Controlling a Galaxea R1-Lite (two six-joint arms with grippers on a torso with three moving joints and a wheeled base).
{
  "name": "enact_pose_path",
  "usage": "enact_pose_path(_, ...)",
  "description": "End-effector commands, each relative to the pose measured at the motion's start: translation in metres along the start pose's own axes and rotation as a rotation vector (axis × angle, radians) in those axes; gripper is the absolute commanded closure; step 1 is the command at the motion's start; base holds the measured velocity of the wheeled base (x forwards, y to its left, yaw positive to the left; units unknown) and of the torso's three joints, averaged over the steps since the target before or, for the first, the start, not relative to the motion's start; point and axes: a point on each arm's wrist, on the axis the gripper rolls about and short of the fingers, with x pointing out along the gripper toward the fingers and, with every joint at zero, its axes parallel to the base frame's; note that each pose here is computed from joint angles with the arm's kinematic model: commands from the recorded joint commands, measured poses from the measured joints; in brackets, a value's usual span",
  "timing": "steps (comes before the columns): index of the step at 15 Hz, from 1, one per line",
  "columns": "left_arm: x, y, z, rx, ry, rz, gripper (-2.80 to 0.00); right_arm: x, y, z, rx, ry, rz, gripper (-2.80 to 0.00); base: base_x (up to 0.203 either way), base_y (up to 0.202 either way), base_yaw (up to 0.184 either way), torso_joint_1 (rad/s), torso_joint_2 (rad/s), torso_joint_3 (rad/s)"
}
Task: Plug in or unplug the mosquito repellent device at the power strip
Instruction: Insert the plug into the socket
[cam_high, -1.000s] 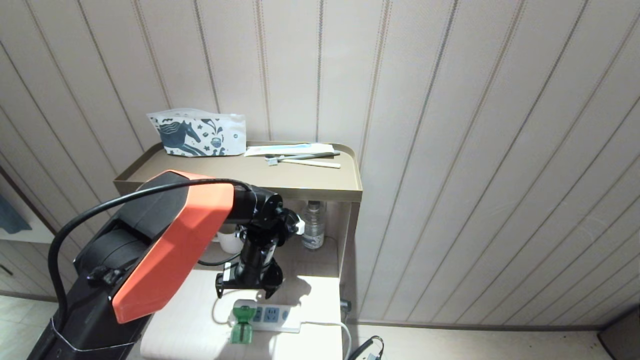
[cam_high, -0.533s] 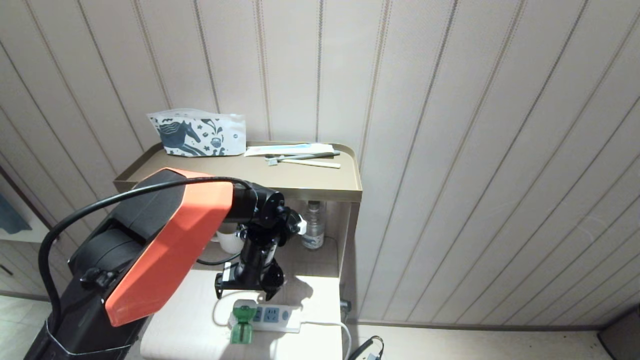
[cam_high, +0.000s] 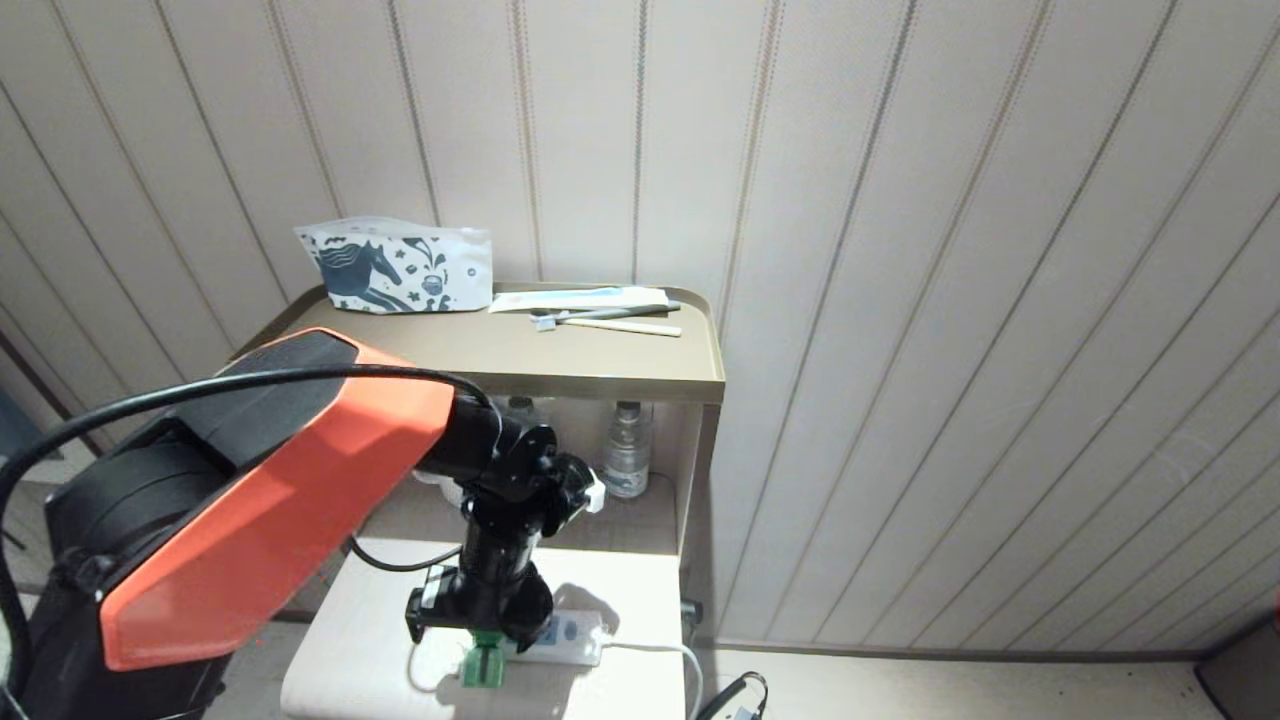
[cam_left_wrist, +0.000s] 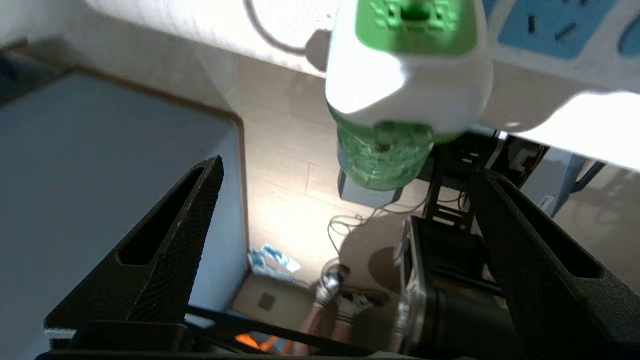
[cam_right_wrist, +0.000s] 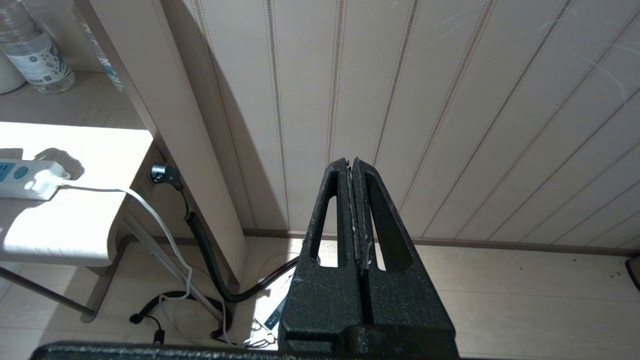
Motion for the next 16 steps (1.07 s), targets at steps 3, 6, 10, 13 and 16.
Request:
enact_pose_path(3, -0.033, 0.014, -0.017, 0.034, -0.145, -0.111, 0.00, 0.000, 0.000, 0.000, 0.000, 0.004, 0.001, 0.00, 0.000, 0.000, 0.000, 0.000, 0.00, 0.000)
enact_pose_path(6, -0.037, 0.005, -0.044, 0.103, -0.126, -0.112, 0.00, 0.000, 0.000, 0.000, -0.001, 0.004, 0.001, 0.00, 0.000, 0.000, 0.000, 0.000, 0.00, 0.000)
enact_pose_path(10, -0.033, 0.026, -0.082, 0.162, -0.056, -0.066, 0.00, 0.000, 0.000, 0.000, 0.001, 0.005, 0.001, 0.00, 0.000, 0.000, 0.000, 0.000, 0.00, 0.000)
enact_pose_path(13, -0.036, 0.039, -0.098, 0.175, 0.025, -0.117, 0.00, 0.000, 0.000, 0.000, 0.000, 0.003, -0.001, 0.00, 0.000, 0.000, 0.000, 0.000, 0.00, 0.000)
enact_pose_path(16, -0.037, 0.038, -0.097, 0.170, 0.020, -0.152, -2.80, 0.000, 0.000, 0.000, 0.000, 0.004, 0.000, 0.00, 0.000, 0.000, 0.000, 0.000, 0.00, 0.000)
